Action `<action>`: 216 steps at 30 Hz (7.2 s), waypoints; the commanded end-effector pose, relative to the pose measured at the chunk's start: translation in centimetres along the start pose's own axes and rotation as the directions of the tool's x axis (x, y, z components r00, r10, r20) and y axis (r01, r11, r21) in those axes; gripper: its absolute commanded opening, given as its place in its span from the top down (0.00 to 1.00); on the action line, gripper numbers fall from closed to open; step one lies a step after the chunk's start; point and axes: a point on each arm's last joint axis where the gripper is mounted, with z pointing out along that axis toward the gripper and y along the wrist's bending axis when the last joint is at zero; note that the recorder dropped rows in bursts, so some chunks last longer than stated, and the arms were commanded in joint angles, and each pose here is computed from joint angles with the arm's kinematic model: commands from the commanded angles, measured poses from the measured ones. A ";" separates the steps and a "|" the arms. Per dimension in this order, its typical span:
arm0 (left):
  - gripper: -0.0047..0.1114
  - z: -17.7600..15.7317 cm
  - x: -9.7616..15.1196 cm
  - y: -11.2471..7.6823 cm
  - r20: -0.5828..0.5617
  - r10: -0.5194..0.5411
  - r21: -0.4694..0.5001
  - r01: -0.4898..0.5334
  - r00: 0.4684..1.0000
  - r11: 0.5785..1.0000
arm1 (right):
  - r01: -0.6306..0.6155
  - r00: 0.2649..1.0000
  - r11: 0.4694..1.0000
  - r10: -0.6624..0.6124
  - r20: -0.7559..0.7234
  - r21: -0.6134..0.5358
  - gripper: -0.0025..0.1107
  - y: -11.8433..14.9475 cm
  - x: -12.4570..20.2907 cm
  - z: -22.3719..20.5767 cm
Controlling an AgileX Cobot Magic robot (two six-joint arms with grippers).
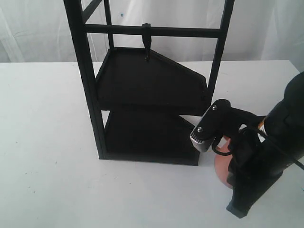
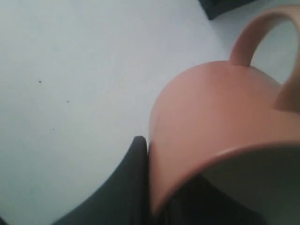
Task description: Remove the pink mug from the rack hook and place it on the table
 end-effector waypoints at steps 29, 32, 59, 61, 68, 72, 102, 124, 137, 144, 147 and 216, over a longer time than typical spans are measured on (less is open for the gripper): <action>0.96 0.0 0.1 0.0 0.000 -0.001 -0.001 0.001 1.000 1.000 | -0.027 0.999 0.995 0.025 -0.027 -0.093 0.98 0.2 -1.4 3.4; 0.96 0.0 0.1 0.0 0.000 -0.001 -0.001 0.001 1.000 1.000 | -0.016 1.000 0.992 0.015 -0.013 -0.125 0.98 0.4 -1.6 3.6; 0.96 0.0 0.1 0.0 0.000 -0.001 -0.001 0.001 1.000 1.000 | 0.313 0.949 0.929 -0.300 0.094 -0.198 0.98 6.2 -5.1 3.4; 0.96 0.0 0.1 0.0 0.000 -0.001 -0.001 0.001 1.000 1.000 | 0.339 0.941 0.921 -0.331 0.076 -0.189 0.98 6.2 -5.7 3.9; 0.96 0.0 0.1 0.0 0.000 -0.001 -0.001 0.001 1.000 1.000 | 0.389 0.915 0.887 -0.403 -0.006 -0.251 0.98 7.5 -7.2 5.4; 0.96 0.0 0.1 0.0 0.000 -0.001 -0.001 0.001 1.000 1.000 | 0.396 0.916 0.888 -0.401 0.027 -0.234 0.98 7.7 -8.0 5.4; 0.96 0.0 0.1 0.0 0.000 -0.001 -0.001 0.001 1.000 1.000 | 0.467 0.884 0.870 -0.465 0.054 -0.155 0.98 9.0 -9.2 6.0; 0.96 0.0 0.1 0.0 0.000 -0.001 -0.001 0.001 1.000 1.000 | 0.460 0.887 0.871 -0.462 0.031 -0.173 0.98 9.2 -9.5 7.5; 0.96 0.0 0.1 0.0 0.000 -0.001 -0.001 0.001 1.000 1.000 | 0.458 0.887 0.872 -0.460 0.032 -0.172 0.73 9.1 -9.5 7.5; 0.96 0.0 0.1 0.0 0.000 -0.001 -0.001 0.001 1.000 1.000 | 0.458 0.887 0.872 -0.460 0.032 -0.172 0.58 9.1 -9.5 7.5; 0.96 0.0 0.1 0.0 0.000 -0.001 -0.001 0.001 1.000 1.000 | 0.459 0.888 0.873 -0.459 0.042 -0.166 0.58 9.1 -9.5 7.1; 0.96 0.0 0.1 0.0 0.000 -0.001 -0.001 0.001 1.000 1.000 | -0.360 0.399 0.931 0.211 0.893 -0.059 0.98 5.9 12.1 -13.0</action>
